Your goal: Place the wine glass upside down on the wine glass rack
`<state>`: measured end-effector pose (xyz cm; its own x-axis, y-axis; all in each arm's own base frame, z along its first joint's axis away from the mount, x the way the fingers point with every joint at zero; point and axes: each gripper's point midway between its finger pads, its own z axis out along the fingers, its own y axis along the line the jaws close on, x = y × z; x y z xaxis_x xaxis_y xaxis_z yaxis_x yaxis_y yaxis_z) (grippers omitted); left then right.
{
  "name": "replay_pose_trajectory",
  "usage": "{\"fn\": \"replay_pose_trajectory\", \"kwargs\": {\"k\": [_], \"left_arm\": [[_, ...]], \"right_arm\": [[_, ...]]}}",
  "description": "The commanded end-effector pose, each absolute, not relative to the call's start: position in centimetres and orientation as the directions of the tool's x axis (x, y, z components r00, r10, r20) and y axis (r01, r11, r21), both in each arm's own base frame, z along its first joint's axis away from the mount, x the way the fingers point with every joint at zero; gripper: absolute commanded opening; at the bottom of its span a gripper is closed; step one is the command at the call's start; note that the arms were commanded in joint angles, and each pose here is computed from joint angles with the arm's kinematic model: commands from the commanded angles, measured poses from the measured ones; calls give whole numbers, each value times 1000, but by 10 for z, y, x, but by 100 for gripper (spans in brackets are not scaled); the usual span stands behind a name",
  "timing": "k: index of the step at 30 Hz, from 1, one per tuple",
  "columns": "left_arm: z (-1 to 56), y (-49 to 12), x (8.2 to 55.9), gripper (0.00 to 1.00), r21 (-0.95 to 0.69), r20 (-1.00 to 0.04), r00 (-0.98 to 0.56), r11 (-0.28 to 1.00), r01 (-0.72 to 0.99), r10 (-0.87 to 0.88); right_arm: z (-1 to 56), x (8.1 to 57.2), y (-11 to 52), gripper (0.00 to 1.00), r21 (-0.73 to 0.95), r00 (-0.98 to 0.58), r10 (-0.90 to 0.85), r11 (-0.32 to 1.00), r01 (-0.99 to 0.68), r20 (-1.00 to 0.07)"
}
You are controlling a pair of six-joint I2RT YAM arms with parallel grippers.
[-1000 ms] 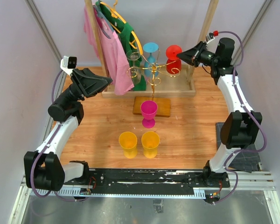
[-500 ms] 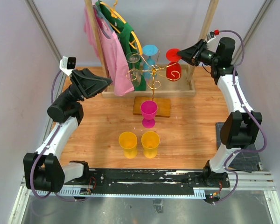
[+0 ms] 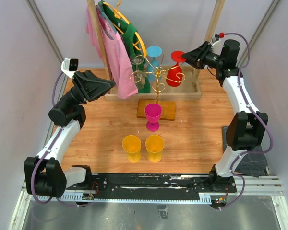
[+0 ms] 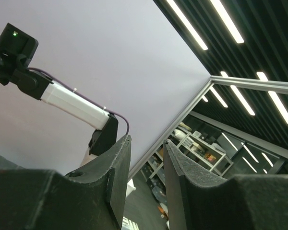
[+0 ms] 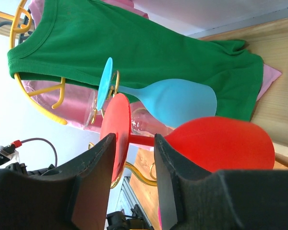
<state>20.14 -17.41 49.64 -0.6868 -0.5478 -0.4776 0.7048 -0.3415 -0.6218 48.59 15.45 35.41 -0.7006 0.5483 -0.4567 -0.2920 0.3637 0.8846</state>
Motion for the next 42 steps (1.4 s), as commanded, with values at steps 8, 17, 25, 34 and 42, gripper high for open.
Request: {"fn": "replay_pose_trajectory", "kwargs": {"k": [8,17,25,34,42], "left_arm": [[497,-174,184,38,-558,-556,-631,-319,766,-541],[492,-175,189,38,-570,-560,-633,-306,763,-535],[493,-174,188,38,-564,-556,-636,-319,761,-535],[495,-174,187,38,-565,-556,-634,-316,763,-538],[493,-178,188,38,-572,-585,-619,-275,773,-523]], "right_arm": [[360,483,112,41,877,-625,618,374,-301,-478],[390,453,98,44,849,-566,632,391,-355,-529],[392,445,106,45,854,-590,618,370,-365,-520],[373,433,134,45,859,-659,552,366,-359,-511],[386,413,134,47,828,-621,549,403,-389,-559]]}}
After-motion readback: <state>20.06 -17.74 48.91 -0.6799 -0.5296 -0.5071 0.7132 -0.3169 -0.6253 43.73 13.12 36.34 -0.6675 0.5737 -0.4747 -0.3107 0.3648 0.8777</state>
